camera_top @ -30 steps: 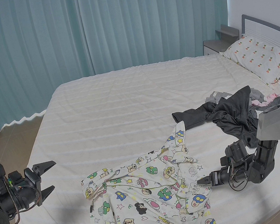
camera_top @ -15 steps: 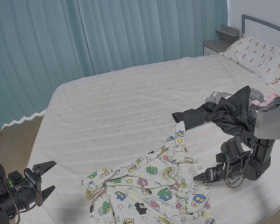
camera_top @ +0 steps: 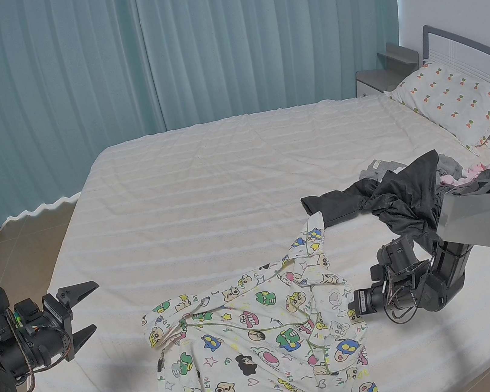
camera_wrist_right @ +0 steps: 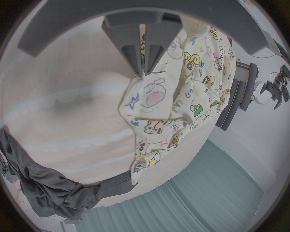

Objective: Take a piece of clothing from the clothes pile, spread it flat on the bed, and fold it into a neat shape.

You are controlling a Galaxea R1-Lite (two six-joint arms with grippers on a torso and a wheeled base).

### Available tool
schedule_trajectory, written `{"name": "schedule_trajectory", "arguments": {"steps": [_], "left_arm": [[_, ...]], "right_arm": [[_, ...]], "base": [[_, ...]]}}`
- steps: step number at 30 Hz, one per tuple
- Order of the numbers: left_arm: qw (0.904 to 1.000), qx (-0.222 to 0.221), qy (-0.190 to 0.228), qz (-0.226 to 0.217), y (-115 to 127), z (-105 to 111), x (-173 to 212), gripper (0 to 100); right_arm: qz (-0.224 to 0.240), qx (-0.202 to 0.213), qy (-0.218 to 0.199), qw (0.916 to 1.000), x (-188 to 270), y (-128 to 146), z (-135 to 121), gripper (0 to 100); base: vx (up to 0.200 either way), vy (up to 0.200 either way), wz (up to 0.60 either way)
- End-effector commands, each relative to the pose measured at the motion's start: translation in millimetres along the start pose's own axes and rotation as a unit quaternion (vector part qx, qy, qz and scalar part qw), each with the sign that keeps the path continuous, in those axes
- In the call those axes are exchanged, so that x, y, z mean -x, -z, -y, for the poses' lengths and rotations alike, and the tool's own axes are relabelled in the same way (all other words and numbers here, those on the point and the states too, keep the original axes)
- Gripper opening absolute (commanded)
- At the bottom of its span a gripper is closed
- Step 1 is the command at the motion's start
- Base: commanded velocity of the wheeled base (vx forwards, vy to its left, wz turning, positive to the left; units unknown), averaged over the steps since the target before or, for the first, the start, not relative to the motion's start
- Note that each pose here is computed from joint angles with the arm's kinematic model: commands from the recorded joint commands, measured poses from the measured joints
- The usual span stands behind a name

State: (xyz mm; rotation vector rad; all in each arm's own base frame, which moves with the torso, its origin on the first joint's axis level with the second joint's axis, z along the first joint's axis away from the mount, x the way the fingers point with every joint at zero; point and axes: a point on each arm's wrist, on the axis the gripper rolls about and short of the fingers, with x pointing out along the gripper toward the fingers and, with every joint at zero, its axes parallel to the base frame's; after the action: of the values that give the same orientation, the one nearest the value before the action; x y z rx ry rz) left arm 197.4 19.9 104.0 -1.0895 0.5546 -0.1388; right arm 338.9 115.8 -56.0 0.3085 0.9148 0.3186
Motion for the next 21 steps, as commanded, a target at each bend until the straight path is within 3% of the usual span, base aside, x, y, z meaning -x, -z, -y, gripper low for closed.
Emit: {"name": "schedule_trajectory", "arguments": {"steps": [1, 13, 21], "left_arm": [[1.0000, 0.000, 0.000, 0.000, -0.1, 0.1, 0.1, 100], [1.0000, 0.000, 0.000, 0.000, -0.1, 0.1, 0.1, 100], [1.0000, 0.000, 0.000, 0.000, -0.1, 0.1, 0.1, 100]], "right_arm": [[0.008, -0.018, 0.014, 0.9997, 11.3, -2.8, 9.4, 0], [0.027, -0.083, 0.073, 0.9935, 50.9, -7.0, 64.4, 0], [0.026, -0.086, 0.103, 0.9906, 65.5, -2.6, 90.6, 0]], "base": [[0.000, 0.000, 0.00], [0.000, 0.000, 0.00], [0.000, 0.000, 0.00]]}}
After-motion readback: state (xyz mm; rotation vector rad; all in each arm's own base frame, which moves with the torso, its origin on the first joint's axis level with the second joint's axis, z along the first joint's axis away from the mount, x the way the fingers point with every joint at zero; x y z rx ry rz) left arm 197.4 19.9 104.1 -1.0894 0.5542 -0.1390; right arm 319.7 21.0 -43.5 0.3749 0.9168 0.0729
